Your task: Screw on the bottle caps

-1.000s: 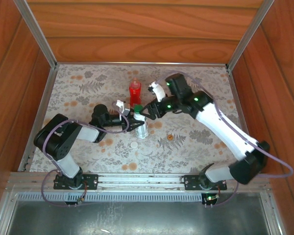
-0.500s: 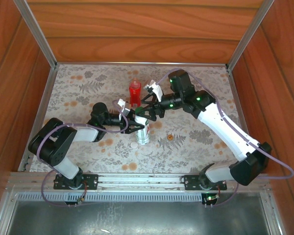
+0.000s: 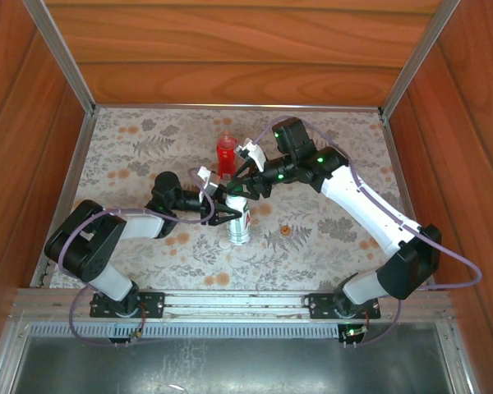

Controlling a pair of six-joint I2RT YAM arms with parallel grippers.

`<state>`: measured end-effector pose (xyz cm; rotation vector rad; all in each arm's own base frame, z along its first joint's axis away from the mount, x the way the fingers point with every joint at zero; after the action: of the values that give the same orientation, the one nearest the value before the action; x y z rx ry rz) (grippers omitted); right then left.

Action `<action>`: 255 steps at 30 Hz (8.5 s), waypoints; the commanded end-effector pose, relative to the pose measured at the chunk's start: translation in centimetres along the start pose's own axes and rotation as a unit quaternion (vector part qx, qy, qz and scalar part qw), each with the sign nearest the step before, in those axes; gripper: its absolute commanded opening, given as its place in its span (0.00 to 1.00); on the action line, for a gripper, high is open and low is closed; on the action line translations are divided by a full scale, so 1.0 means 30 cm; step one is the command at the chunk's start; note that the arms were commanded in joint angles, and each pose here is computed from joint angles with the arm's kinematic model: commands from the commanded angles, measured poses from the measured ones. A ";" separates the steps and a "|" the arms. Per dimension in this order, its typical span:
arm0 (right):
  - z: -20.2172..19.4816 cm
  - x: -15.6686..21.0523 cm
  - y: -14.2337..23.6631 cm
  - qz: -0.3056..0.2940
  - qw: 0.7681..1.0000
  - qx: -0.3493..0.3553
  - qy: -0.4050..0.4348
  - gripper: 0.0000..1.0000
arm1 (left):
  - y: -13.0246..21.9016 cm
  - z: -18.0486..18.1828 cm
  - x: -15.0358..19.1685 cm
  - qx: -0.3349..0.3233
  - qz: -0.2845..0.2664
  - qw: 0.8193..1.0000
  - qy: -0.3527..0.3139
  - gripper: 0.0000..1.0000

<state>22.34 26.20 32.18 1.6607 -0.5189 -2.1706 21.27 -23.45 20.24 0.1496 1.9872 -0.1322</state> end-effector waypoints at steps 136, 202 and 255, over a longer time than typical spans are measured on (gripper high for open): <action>0.133 -0.025 0.121 -0.068 0.995 -0.011 0.078 0.73 | -0.063 -0.109 -0.138 0.016 0.012 0.994 -0.110 0.53; 0.094 0.029 0.013 0.124 0.967 0.209 0.070 0.66 | -0.081 -0.011 -0.049 -0.077 0.033 0.984 -0.157 0.53; -0.796 0.019 0.016 0.086 0.893 0.424 -0.123 0.31 | 0.203 -0.011 0.077 -0.476 -0.039 0.870 -0.123 1.00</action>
<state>45.02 24.29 25.88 1.6044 -1.8102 -2.1534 20.93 -17.34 18.27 -0.5518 1.5920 0.7337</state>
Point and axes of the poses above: each hand's point on the last joint's axis, 136 mm out from that joint toward the fingers, its own y axis back along the fingers, its own z axis along the line the jaws close on, x = y × z, the point moved 8 cm from there along y, back along the fingers, and after that the axes turned 6 degrees about y, right-handed, at the moved point
